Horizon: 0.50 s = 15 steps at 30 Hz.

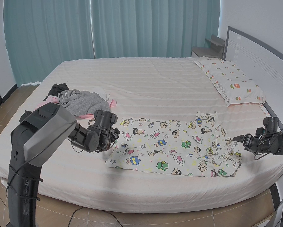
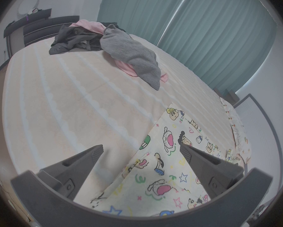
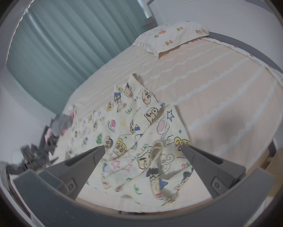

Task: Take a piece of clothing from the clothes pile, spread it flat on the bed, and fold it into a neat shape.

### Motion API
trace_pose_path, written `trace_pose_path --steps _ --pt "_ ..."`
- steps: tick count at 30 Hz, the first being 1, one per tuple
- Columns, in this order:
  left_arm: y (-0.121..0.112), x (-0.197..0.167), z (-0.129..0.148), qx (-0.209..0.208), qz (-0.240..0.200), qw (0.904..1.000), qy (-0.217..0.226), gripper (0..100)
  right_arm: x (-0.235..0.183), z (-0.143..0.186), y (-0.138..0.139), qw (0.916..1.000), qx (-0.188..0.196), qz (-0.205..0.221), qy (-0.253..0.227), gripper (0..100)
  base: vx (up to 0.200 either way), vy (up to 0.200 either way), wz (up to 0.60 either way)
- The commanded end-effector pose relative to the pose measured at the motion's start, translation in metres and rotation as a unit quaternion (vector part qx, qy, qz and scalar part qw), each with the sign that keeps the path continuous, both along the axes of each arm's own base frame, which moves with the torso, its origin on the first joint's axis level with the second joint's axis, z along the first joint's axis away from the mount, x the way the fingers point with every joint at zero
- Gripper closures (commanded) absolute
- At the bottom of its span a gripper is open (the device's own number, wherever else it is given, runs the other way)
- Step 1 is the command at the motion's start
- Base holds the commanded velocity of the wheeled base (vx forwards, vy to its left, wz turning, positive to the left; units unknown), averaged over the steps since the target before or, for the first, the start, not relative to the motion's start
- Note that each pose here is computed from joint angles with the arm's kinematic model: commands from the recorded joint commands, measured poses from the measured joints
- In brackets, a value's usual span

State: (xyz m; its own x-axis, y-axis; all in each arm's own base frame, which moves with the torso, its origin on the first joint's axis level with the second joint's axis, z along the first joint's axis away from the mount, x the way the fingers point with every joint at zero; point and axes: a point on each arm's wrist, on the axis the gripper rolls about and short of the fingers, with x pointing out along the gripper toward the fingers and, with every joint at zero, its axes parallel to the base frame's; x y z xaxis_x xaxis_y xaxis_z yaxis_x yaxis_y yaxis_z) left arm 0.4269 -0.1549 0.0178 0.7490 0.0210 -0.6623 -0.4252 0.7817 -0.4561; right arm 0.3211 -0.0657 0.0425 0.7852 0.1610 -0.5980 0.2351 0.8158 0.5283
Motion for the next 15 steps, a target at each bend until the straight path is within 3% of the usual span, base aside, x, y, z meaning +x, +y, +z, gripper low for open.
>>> trace_pose_path --steps 1,2,5,15 --pt "0.022 -0.04 0.045 -0.078 -0.004 0.9969 0.006 0 -0.033 0.026 0.037 0.9956 0.085 -0.019 -0.033 0 0.0 0.0 0.0" --pt "0.027 -0.054 0.047 -0.104 -0.005 0.9944 0.017 0 -0.038 0.022 0.051 0.9914 0.126 -0.03 -0.021 0 0.0 0.0 0.0" --pt "0.033 -0.072 0.037 -0.121 0.003 0.9925 0.021 0 -0.039 0.009 0.065 0.9856 0.164 -0.043 0.003 0 0.0 0.0 0.0" --pt "0.042 -0.108 0.006 -0.132 -0.001 0.9913 0.001 0 -0.04 -0.044 0.08 0.9911 0.126 -0.028 0.032 0 0.0 0.0 0.0"
